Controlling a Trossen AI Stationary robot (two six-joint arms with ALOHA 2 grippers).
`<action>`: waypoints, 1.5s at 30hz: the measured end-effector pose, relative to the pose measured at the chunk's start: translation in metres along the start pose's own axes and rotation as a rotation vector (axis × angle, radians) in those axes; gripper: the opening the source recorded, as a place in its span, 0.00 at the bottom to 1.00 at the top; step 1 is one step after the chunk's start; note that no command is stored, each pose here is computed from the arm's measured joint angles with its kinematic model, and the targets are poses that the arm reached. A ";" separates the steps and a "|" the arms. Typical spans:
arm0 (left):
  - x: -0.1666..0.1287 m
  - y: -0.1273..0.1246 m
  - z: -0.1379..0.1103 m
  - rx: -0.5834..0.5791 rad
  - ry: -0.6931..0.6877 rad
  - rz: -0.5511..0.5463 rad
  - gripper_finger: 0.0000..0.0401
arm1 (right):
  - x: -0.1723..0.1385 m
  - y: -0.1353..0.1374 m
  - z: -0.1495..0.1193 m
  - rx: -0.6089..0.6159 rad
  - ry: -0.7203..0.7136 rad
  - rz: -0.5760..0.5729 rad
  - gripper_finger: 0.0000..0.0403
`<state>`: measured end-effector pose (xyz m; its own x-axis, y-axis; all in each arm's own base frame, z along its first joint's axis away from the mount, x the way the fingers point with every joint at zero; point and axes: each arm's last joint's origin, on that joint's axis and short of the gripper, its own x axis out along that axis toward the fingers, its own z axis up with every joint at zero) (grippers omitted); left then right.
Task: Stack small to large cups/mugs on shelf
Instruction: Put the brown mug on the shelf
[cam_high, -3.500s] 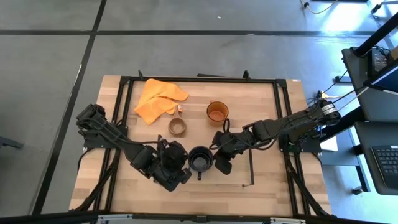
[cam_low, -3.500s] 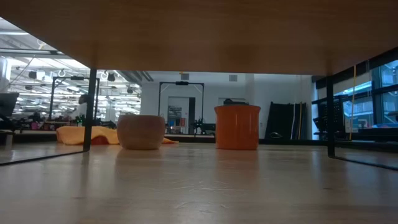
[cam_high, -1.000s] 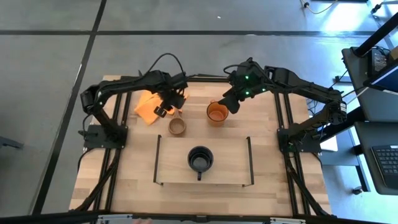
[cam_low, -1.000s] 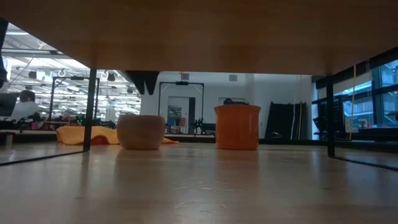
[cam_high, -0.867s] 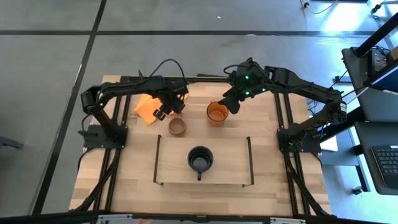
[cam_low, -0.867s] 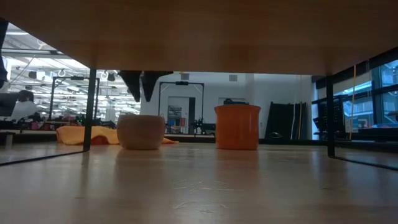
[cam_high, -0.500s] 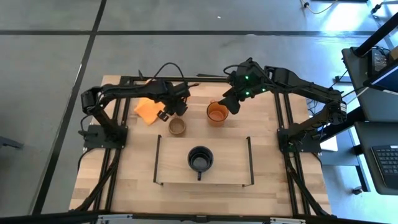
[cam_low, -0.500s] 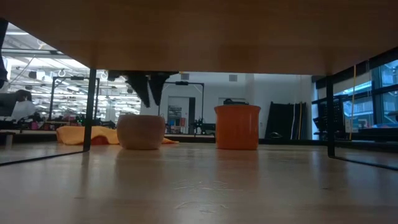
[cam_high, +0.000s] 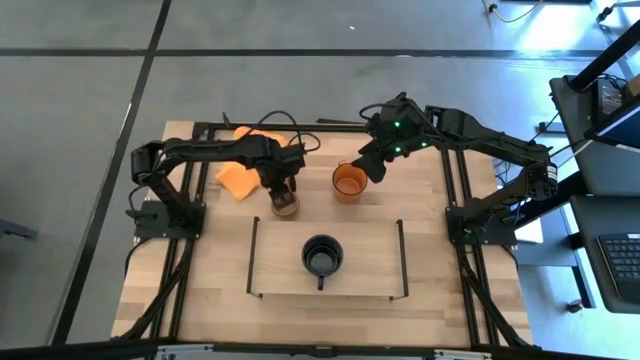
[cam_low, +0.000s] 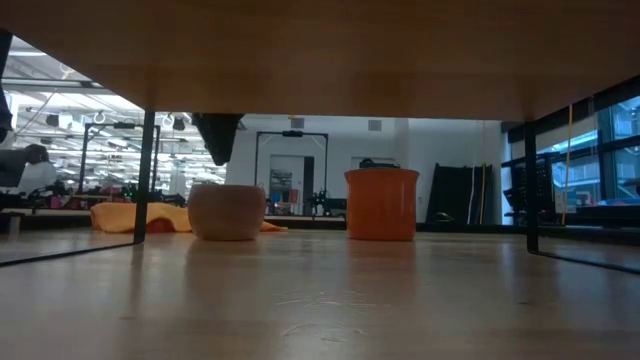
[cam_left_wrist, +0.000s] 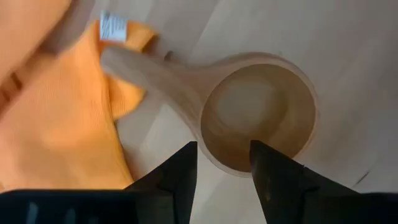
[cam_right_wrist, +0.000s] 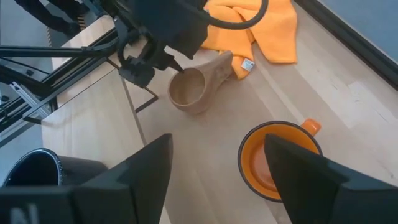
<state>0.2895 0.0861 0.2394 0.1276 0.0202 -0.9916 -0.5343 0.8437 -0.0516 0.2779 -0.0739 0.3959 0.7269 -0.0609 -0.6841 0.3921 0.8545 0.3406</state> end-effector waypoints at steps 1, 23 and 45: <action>0.001 0.000 -0.001 -0.040 0.003 0.001 0.35 | 0.000 0.000 0.000 0.000 0.000 0.000 0.63; 0.055 0.014 -0.023 -0.315 0.052 0.058 0.35 | 0.000 -0.001 0.000 -0.022 -0.006 -0.014 0.63; 0.045 0.028 0.002 -0.161 -0.119 0.034 0.08 | -0.001 -0.008 0.003 0.009 -0.023 -0.055 0.63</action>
<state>0.2817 0.1112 0.1937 0.1995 0.1186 -0.9727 -0.6653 0.7452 -0.0456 0.2759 -0.0822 0.3959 0.7170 -0.1194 -0.6868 0.4367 0.8449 0.3090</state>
